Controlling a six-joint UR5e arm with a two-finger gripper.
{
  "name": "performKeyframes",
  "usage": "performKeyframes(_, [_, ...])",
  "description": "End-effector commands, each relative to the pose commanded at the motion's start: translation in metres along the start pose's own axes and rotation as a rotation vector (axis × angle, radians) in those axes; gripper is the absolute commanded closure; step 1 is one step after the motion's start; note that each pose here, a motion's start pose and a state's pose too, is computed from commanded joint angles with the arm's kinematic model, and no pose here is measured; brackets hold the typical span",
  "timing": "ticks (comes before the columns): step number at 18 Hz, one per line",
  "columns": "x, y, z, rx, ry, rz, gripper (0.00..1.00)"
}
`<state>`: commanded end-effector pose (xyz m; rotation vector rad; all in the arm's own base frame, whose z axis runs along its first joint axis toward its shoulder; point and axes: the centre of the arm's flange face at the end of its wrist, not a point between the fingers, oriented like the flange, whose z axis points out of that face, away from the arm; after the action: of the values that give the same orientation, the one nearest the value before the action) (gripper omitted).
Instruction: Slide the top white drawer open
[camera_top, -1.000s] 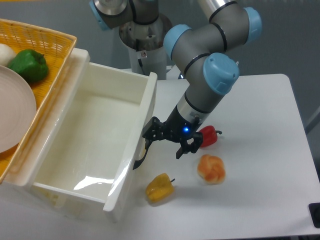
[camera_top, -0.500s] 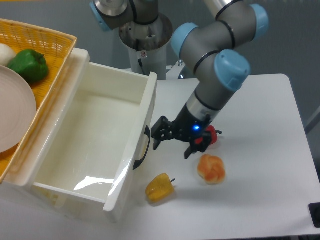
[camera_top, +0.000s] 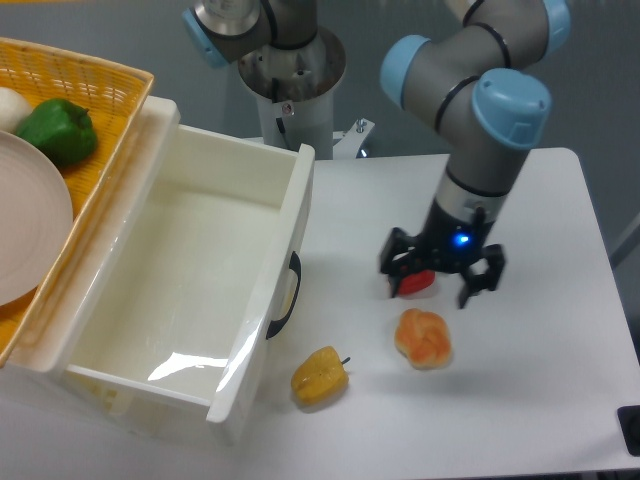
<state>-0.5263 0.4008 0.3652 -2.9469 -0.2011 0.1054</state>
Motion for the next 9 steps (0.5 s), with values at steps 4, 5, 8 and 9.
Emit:
performKeyframes(4, [-0.037,0.037,0.024,-0.105,-0.016,0.083,0.00])
performKeyframes(5, [-0.047,0.049,0.029,-0.118,-0.008,0.104,0.00])
performKeyframes(8, [-0.067,0.071,0.048,-0.134,0.025,0.196,0.00])
performKeyframes(9, [-0.072,0.076,0.054,-0.139,0.034,0.222,0.00])
